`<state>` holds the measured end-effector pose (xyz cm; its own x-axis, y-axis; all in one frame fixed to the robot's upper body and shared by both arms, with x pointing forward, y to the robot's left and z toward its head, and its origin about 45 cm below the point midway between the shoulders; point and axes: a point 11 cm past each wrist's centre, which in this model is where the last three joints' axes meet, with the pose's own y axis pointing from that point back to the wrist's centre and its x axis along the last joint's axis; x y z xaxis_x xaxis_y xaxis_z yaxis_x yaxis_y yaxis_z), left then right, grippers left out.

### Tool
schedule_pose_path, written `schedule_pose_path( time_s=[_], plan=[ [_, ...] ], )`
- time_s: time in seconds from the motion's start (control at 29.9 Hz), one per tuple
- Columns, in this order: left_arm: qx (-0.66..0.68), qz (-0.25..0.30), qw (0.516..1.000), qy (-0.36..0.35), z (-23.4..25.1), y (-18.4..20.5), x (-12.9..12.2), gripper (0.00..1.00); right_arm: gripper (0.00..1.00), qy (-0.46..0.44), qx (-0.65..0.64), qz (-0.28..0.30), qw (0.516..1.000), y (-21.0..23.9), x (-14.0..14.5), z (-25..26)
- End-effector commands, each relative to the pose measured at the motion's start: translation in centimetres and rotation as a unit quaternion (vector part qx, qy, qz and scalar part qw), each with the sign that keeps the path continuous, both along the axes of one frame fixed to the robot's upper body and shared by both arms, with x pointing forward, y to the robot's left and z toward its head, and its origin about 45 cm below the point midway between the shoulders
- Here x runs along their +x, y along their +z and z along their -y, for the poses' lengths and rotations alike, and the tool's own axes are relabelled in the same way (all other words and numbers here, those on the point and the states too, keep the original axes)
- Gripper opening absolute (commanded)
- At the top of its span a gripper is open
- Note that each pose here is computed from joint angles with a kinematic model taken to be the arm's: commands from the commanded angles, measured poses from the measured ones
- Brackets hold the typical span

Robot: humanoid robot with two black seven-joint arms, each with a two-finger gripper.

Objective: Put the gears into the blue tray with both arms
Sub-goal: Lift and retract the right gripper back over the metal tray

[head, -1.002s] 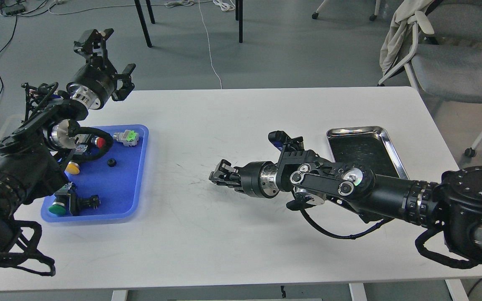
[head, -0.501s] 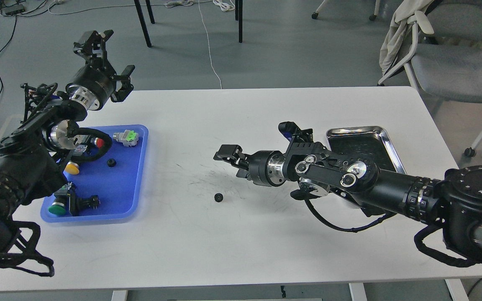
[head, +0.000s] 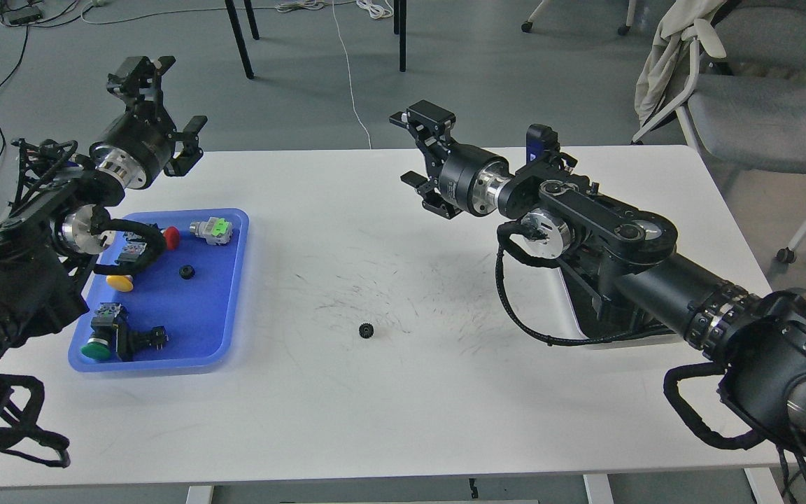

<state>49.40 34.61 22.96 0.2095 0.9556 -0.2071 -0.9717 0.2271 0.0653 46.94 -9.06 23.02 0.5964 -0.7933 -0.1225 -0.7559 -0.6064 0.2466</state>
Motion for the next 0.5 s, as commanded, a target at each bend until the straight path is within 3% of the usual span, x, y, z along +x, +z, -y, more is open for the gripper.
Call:
schedule_pose_path(
  time_s=[0.0, 0.23, 0.47],
  plan=[
    [0.057, -0.003, 0.998, -0.026, -0.2, 0.2, -0.3, 0.98, 0.96, -0.069, 0.061, -0.008, 0.996, 0.9, 1.3, 4.7],
    [0.171, 0.030, 0.978, -0.115, -1.1, 4.4, -1.9, 0.98, 0.96, -0.179, 0.206, -0.027, 0.962, 2.6, 1.6, 16.7],
    [0.312, 0.100, 0.913, -0.244, 2.3, 9.5, -6.6, 0.98, 0.96, -0.224, 0.294, -0.006, 0.929, 3.9, 0.7, 23.3]
  ],
)
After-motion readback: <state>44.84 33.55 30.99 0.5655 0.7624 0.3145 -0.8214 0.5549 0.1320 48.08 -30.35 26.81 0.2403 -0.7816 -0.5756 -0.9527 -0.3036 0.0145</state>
